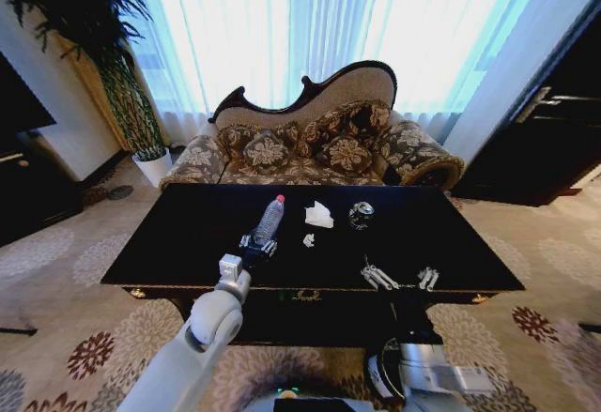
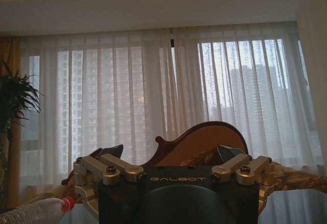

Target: Move to the front of the table and place the trash on the table into the trash bin.

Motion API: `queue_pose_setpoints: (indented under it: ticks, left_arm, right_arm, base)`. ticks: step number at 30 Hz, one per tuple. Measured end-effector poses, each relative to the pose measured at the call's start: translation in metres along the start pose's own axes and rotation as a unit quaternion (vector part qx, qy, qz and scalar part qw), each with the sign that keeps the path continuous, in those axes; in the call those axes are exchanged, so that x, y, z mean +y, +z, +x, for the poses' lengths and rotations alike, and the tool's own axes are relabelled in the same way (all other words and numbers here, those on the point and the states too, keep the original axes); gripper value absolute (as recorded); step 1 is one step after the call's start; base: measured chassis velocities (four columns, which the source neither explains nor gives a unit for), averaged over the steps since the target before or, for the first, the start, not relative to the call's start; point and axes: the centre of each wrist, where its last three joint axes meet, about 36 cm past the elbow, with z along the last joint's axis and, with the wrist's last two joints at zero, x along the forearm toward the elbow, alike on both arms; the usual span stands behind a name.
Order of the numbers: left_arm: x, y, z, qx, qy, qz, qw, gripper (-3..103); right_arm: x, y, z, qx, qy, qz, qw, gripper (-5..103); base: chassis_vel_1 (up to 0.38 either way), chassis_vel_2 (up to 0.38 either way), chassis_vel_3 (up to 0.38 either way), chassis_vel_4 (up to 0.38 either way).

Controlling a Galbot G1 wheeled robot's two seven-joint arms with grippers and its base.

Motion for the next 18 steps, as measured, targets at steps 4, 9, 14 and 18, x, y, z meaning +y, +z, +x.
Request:
queue_pose_setpoints:
  ticks: [4,9,14,18]
  left_arm:
    - [0.005,-0.002,0.017,-0.029,0.015,0.001,0.9995,39]
    - [0.018,-0.013,0.035,-0.097,0.066,-0.017,0.9930,34]
    - [0.039,-0.020,0.045,-0.209,0.169,-0.067,0.9609,34]
    - [0.055,-0.020,0.046,-0.262,0.274,-0.076,0.9222,34]
  right_arm:
    - [0.000,0.000,-0.001,-0.001,-0.010,-0.016,1.000,100]
    - [0.001,0.000,-0.001,0.004,-0.031,-0.100,0.994,100]
    - [0.001,0.000,0.000,0.003,-0.064,-0.252,0.966,100]
    - [0.002,0.000,0.000,-0.008,-0.088,-0.346,0.934,100]
  base:
    - [0.000,0.000,0.000,0.000]
    - [0.000,0.000,0.000,0.000]
    - [0.000,0.000,0.000,0.000]
    - [0.000,0.000,0.000,0.000]
